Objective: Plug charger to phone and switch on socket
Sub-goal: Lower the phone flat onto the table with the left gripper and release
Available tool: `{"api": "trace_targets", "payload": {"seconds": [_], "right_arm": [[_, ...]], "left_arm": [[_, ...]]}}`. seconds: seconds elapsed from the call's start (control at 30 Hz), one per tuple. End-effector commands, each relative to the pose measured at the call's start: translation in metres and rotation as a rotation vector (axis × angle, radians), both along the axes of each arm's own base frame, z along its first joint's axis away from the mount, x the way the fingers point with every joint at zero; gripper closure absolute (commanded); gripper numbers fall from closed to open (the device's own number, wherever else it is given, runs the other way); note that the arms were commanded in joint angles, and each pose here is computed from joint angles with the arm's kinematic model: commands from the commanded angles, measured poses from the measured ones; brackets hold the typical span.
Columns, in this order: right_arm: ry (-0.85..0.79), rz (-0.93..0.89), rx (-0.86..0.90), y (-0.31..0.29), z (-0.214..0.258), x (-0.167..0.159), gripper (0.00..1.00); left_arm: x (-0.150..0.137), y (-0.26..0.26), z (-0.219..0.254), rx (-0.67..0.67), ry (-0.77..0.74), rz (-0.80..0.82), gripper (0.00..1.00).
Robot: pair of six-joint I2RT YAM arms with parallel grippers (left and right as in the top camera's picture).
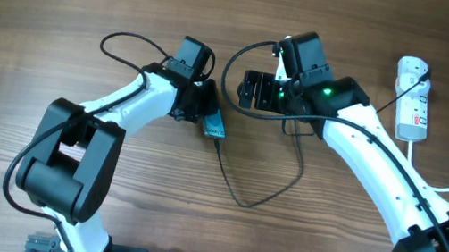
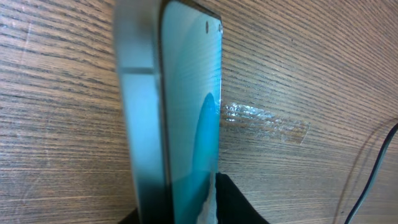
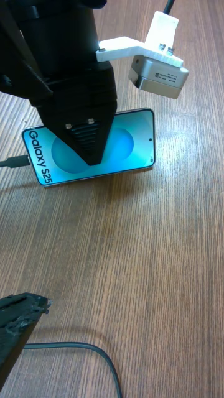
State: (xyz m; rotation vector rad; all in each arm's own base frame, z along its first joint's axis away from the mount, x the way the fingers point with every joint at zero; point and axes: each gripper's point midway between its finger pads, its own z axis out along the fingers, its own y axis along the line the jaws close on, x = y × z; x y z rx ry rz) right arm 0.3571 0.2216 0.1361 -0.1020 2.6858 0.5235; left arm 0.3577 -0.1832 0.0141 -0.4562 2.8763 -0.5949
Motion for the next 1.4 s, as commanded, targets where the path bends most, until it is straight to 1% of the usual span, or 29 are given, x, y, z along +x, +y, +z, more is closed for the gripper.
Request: {"api": "trace_targets", "payload": {"seconds": [0.0, 0.27, 0.43, 0.5, 0.67, 0.7, 0.87, 0.9, 1.0, 1.03, 1.2, 1.3, 1.37], "right_arm": [[-0.024, 0.005, -0.009, -0.0002, 0.0054, 0.0033, 0.0], [-0.024, 0.005, -0.009, -0.0003, 0.0054, 0.0034, 0.0], [-0.024, 0.005, -0.009, -0.0002, 0.0054, 0.0033, 0.0], [-0.024, 0.005, -0.009, -0.0002, 0.0054, 0.0033, 0.0], [-0.024, 0.005, -0.009, -0.0003, 0.0054, 0.0034, 0.0], [-0.024, 0.005, -0.009, -0.0002, 0.0054, 0.0033, 0.0], [-0.024, 0.005, -0.009, -0.0002, 0.0054, 0.0033, 0.0], [-0.024, 0.005, -0.009, -0.0003, 0.0054, 0.0033, 0.0], [-0.024, 0.005, -0.009, -0.0002, 0.0054, 0.0033, 0.0], [-0.024, 0.005, -0.009, -0.0002, 0.0054, 0.0033, 0.0], [-0.024, 0.005, -0.009, -0.0002, 0.0054, 0.0033, 0.0], [-0.024, 0.005, -0.009, -0.0002, 0.0054, 0.0033, 0.0], [-0.024, 0.005, -0.008, -0.0002, 0.0054, 0.0033, 0.0]], "left_arm": [[0.0001, 0.0013, -0.0042, 0.01, 0.006, 0.006, 0.75], [0.0001, 0.0013, -0.0042, 0.011, 0.005, 0.005, 0.75], [0.0001, 0.0014, -0.0042, 0.011, 0.005, 0.005, 0.74], [0.0001, 0.0014, -0.0042, 0.011, 0.005, 0.005, 0.71], [0.0001, 0.0013, -0.0042, 0.011, 0.005, 0.005, 0.71], [0.0001, 0.0013, -0.0042, 0.011, 0.005, 0.005, 0.65], [0.0003, 0.0013, -0.0042, 0.01, 0.005, 0.005, 0.63], [0.0003, 0.0013, -0.0042, 0.01, 0.005, 0.005, 0.59], [0.001, 0.0009, -0.0039, 0.009, 0.002, 0.006, 0.61], [0.001, 0.0009, -0.0039, 0.009, 0.002, 0.006, 0.59], [0.001, 0.0009, -0.0039, 0.009, 0.002, 0.006, 0.59], [0.001, 0.0009, -0.0039, 0.009, 0.002, 0.006, 0.57], [0.001, 0.0009, -0.0039, 0.009, 0.002, 0.006, 0.57]]}}
